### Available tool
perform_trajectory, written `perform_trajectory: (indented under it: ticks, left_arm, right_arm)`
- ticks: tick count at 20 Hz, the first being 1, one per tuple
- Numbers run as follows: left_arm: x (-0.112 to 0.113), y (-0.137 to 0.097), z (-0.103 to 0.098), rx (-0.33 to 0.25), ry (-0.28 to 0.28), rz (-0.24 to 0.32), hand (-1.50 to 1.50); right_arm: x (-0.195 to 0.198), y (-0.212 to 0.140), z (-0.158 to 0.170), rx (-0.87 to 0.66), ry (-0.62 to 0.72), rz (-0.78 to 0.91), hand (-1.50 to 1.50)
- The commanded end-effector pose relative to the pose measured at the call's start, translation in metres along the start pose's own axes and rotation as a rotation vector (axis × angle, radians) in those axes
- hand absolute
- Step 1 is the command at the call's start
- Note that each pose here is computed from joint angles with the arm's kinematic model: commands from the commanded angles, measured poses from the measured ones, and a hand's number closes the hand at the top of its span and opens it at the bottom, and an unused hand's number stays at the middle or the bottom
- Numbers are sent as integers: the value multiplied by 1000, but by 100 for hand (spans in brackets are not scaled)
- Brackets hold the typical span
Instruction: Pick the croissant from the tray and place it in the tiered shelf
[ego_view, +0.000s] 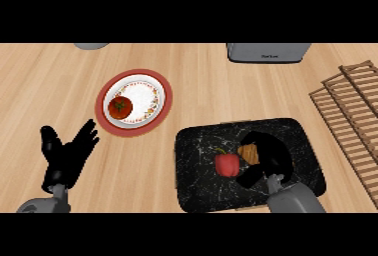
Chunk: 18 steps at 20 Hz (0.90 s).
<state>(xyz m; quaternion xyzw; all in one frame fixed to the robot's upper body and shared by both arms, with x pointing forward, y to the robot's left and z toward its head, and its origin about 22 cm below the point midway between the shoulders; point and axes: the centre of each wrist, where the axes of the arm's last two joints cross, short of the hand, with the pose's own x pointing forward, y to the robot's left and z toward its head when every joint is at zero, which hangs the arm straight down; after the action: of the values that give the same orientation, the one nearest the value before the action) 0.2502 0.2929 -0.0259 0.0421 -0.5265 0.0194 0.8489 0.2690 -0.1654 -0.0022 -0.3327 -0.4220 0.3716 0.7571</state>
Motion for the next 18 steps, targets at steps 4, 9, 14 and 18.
perform_trajectory:
  ticks: [4, 9, 14, 18]
  left_arm:
    - [-2, 10, 5, -12, 5, -8, 0]
    - [1, 9, -1, 1, -17, -12, 0]
    - [-5, -1, 0, -20, -10, -32, 0]
    - [-7, 0, -4, -12, -10, -9, 0]
  right_arm:
    - [11, -15, -16, -105, 175, -176, 150]
    - [-4, -61, -52, -347, 612, -480, 150]
    - [48, -124, -65, -642, 611, -475, 150]
    - [78, -141, -52, -847, 566, -417, 150]
